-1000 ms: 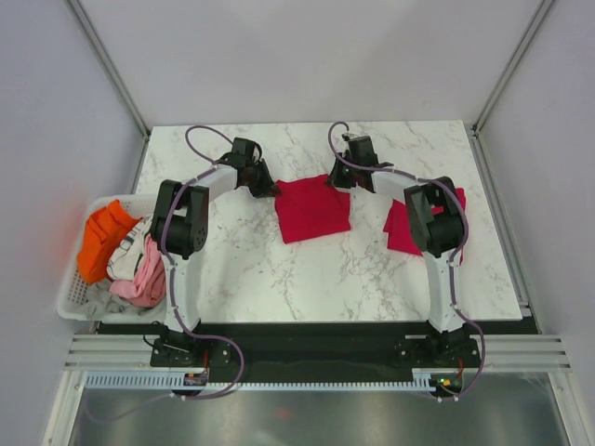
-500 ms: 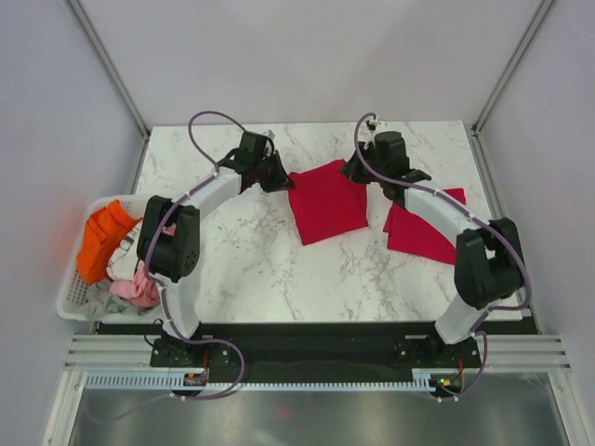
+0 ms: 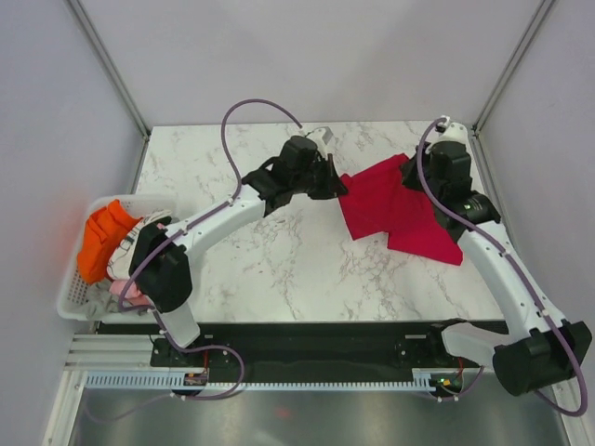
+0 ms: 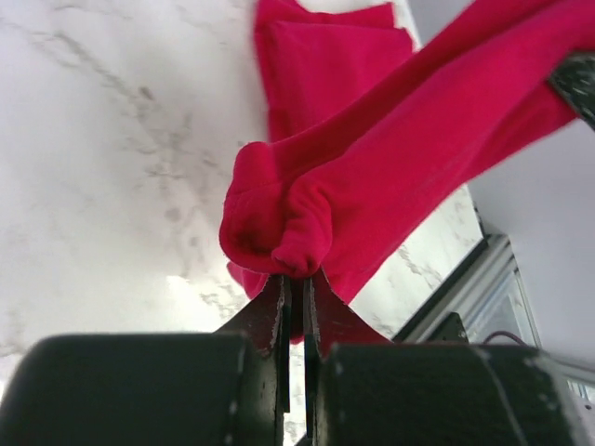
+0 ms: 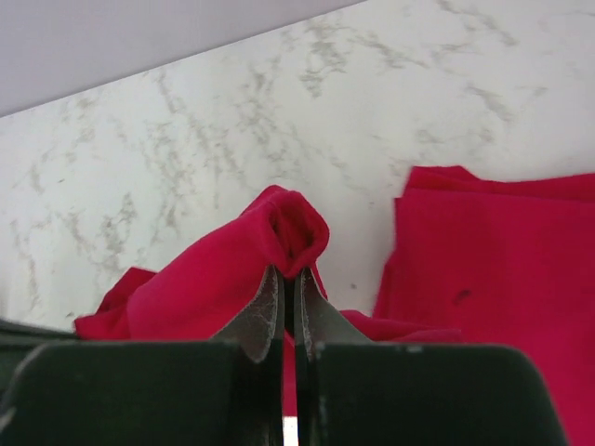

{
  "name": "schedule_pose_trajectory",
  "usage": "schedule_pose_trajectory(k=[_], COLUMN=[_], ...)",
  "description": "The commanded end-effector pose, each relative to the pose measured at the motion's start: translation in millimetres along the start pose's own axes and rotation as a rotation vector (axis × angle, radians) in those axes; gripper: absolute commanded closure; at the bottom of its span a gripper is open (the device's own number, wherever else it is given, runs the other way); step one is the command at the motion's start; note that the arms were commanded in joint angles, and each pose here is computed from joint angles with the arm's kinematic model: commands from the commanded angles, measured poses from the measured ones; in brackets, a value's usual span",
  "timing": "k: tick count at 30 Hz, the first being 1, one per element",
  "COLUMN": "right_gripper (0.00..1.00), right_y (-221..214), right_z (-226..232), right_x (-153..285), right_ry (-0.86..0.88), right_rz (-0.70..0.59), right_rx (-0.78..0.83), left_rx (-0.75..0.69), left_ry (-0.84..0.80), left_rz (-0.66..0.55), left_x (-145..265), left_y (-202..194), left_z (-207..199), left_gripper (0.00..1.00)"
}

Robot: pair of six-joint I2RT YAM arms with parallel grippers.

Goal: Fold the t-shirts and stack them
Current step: Neatly place the folded tshirt to the corner

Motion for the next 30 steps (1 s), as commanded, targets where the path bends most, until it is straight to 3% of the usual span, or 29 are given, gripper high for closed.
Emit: schedule_pose_trajectory(k=[1,7,15,30], right_gripper=[1.00,1.00,1.00,1.00], right_y=[0.2,-16.4,-39.7,-53.3], right_z=[-33.5,-71.8,-99.5,-138.6], right_x=[24.4,70.8,87.1,35.8], right_ry=[-0.260,-0.452,-0.656,-0.758], right_rz=[0.011,-0.042,-0.083,-0.018], right_rx=[-0.001,-0.072,-0.115,-0.184], left_rx=[-0.030,-0.063,-0.086,-0.023], left_ry=[-0.115,-0.204,-0.268,-0.251], left_rz=[-0.071,-0.013,0.055,0.051], left_x=[15.5,0.9,-46.6,-132.7], left_y=[5.7,-25.7,-41.6,-44.3], left_z=[-54.7,-98.0,-120.2,-112.6], left_gripper=[0.98,0.98,0.98,0.98])
Point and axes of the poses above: each gripper's point midway between its finger pads, its own x axis back along the fingers, its own z axis along the line the jaws close on, y = z × x, the point moved 9 cm from there along x, back along the fingers, and after that the axes turned 8 degrees about x, right-handed, at the moved point
